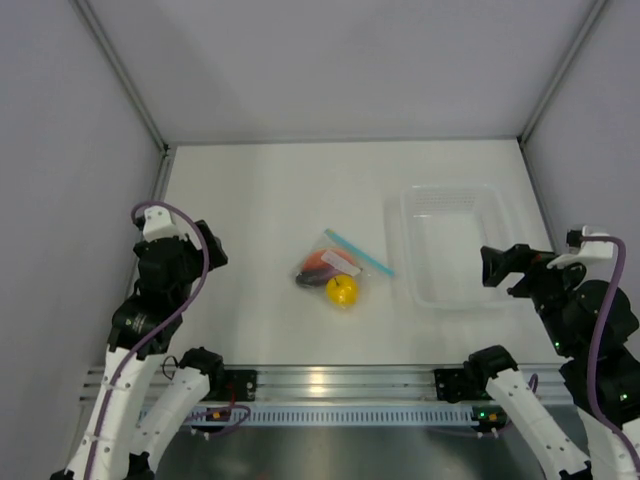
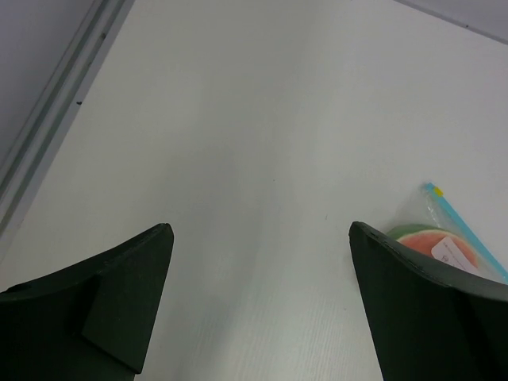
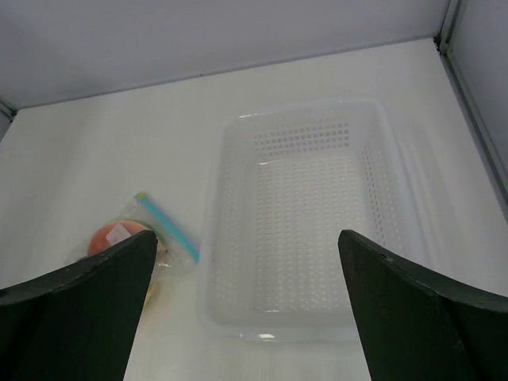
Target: Open the zip-top bag and remove the fake food
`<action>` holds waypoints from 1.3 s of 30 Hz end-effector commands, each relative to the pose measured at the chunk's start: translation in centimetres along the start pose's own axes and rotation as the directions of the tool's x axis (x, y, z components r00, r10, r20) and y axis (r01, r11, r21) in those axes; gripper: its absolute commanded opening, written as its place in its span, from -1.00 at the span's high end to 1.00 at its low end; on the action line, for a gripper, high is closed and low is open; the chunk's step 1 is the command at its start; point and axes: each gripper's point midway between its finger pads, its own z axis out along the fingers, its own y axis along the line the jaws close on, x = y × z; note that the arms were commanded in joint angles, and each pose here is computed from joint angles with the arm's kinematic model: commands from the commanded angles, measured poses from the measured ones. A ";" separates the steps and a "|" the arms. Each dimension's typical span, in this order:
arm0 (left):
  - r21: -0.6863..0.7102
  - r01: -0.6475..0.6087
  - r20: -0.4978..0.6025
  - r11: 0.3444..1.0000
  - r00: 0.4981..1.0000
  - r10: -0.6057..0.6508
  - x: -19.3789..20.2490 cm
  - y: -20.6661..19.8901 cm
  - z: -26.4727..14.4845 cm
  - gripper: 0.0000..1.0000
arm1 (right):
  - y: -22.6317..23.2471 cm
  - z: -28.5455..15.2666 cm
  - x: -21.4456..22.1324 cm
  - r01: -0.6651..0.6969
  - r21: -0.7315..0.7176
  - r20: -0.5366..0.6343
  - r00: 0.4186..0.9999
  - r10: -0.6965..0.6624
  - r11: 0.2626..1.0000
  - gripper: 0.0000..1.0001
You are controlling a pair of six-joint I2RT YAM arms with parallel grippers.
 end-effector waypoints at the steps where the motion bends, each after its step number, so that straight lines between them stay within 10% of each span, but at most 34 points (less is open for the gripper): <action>1: -0.014 0.031 0.035 0.999 0.999 -0.031 -0.9 -0.2 0.6 -0.98 | 0.4 0.1 -0.8 0.010 -0.014 0.008 1.000 -0.010 1.000 -0.99; 16: -0.017 0.072 0.036 0.997 0.997 -0.071 -0.9 -0.3 0.5 -0.98 | 6.9 2.4 2.6 -0.015 -0.347 -0.145 0.989 -0.038 0.938 -0.99; 21: 0.169 0.231 -0.173 0.958 0.964 -0.202 3.0 -4.9 0.6 -0.98 | 6.7 2.6 3.1 -0.005 -0.337 -0.151 0.987 -0.048 0.941 -0.99; 27: 0.238 0.466 -0.551 0.852 0.787 -0.276 11.0 -10.2 1.4 -0.98 | 6.3 2.9 3.9 -0.013 -0.320 -0.171 0.984 -0.044 0.947 -0.99; 39: 0.274 0.360 -0.574 0.892 0.806 -0.149 13.1 -14.9 0.8 -0.98 | 12.2 7.7 7.9 -0.248 -0.472 -0.423 0.905 0.030 0.846 -0.87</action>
